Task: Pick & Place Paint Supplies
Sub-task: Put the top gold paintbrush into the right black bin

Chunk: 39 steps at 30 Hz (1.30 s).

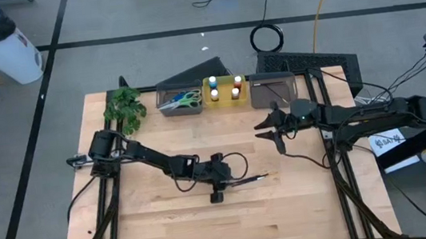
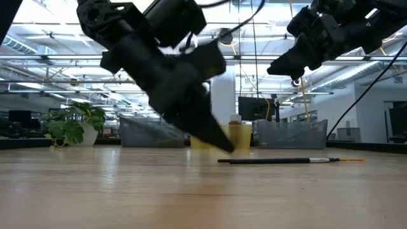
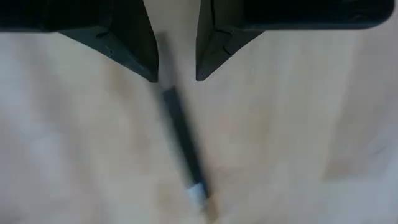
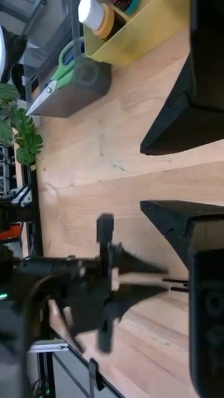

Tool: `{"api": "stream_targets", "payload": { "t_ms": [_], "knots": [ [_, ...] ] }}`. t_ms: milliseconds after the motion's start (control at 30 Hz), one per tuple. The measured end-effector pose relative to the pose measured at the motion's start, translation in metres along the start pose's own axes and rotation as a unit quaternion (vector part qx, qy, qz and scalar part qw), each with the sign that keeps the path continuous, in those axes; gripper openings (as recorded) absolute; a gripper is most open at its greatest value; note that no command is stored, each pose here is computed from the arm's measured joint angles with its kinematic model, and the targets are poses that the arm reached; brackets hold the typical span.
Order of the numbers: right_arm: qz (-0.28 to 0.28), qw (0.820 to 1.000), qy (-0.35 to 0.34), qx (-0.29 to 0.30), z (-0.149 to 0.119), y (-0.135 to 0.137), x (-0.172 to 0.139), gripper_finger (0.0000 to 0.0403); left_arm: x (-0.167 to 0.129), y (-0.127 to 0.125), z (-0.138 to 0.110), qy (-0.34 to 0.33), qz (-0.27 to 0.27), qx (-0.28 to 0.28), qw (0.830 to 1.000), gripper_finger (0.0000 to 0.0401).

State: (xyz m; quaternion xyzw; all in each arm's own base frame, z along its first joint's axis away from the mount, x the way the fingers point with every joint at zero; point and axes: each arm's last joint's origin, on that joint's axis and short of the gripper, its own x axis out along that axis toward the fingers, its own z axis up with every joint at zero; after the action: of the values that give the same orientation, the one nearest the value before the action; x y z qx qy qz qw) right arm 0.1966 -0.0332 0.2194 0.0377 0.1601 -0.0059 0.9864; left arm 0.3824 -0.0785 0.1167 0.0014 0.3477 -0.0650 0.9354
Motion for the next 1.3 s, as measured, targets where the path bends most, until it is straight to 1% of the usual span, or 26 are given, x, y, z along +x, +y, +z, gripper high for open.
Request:
{"api": "stream_targets", "payload": {
  "t_ms": [67,133,333,567,700,767,867,967,1067,1167,1300],
  "knots": [
    [0.000,1.000,0.001,0.000,0.000,0.000,0.000,0.0114,-0.001,-0.004,0.003,-0.011,-0.035,0.002,0.999,0.0118],
    [0.000,1.000,0.000,0.000,0.000,0.000,0.000,0.0114,0.000,-0.007,0.001,-0.006,-0.039,0.005,0.999,0.0118],
    [0.000,1.000,-0.002,0.002,0.000,0.000,0.000,0.0114,0.008,-0.001,-0.009,0.011,0.018,0.004,1.000,0.0118],
    [0.000,1.000,0.001,0.004,0.000,0.000,0.000,0.0114,0.010,0.009,-0.011,0.023,0.056,-0.006,0.998,0.0118],
    [0.001,0.999,0.024,0.028,-0.005,0.000,0.000,0.0114,0.010,0.014,-0.012,0.027,0.070,-0.019,0.997,0.0118],
    [0.005,0.998,0.049,0.033,-0.009,0.003,0.000,0.0114,0.010,0.016,-0.013,0.030,0.074,-0.028,0.996,0.0118],
    [0.028,0.994,0.093,0.039,-0.021,0.013,0.002,0.0114,0.010,0.018,-0.013,0.030,0.077,-0.037,0.996,0.0118],
    [0.050,0.989,0.131,0.038,-0.041,0.028,0.006,0.0114,0.010,0.018,-0.013,0.030,0.079,-0.037,0.996,0.0118],
    [0.044,0.987,0.153,0.007,-0.059,0.046,0.010,0.0114,0.010,0.018,-0.013,0.030,0.080,-0.036,0.996,0.0118],
    [0.036,0.986,0.160,-0.022,-0.070,0.061,0.015,0.0114,0.010,0.019,-0.013,0.029,0.080,-0.036,0.996,0.0118],
    [0.029,0.983,0.176,-0.031,-0.081,0.075,0.020,0.0114,0.010,0.019,-0.013,0.029,0.081,-0.036,0.996,0.0118]
  ]
}}
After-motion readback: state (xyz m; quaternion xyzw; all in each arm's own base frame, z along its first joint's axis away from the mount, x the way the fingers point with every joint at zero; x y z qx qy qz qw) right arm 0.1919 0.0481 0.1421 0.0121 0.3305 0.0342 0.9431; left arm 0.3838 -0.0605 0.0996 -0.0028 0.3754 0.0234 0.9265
